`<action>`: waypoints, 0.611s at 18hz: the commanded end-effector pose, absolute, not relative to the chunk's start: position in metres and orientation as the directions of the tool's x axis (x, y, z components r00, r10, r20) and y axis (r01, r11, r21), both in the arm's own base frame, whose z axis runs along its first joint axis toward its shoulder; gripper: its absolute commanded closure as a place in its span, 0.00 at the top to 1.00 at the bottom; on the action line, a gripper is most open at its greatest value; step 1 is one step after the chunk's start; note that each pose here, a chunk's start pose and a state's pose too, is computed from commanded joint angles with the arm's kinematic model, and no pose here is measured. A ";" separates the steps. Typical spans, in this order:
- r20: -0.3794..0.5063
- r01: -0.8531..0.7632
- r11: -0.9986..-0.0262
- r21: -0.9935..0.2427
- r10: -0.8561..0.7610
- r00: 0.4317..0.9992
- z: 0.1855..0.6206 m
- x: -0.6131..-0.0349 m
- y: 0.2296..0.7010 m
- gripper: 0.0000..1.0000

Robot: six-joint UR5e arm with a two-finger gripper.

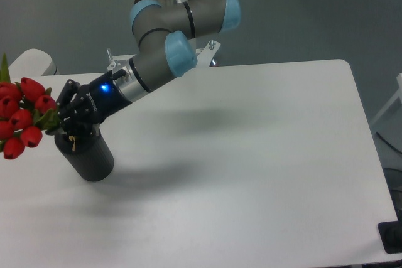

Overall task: Insert the flowers into the vase
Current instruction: 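Open the gripper to release the tulips in the vase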

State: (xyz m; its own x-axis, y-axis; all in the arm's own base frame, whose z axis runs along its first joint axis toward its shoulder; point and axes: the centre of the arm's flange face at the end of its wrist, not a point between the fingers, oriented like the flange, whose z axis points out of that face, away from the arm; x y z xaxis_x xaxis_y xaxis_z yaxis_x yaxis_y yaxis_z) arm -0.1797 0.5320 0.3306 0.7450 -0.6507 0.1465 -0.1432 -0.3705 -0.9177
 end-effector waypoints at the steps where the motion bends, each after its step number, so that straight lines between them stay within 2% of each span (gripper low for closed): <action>1: 0.151 -0.141 -0.375 -0.916 -0.649 0.746 0.328 -0.180 0.531 0.14; 5: 0.157 -0.136 -0.380 -0.915 -0.647 0.746 0.323 -0.182 0.531 0.21; 8: 0.165 -0.130 -0.385 -0.914 -0.642 0.749 0.319 -0.185 0.531 0.32; 11: 0.167 -0.122 -0.388 -0.913 -0.632 0.757 0.312 -0.192 0.524 0.59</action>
State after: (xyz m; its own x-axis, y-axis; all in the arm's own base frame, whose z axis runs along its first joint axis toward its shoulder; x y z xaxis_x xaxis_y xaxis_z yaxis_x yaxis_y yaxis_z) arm -0.1922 0.5236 0.3120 0.7568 -0.6318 0.1674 -0.1221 -0.3883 -0.9134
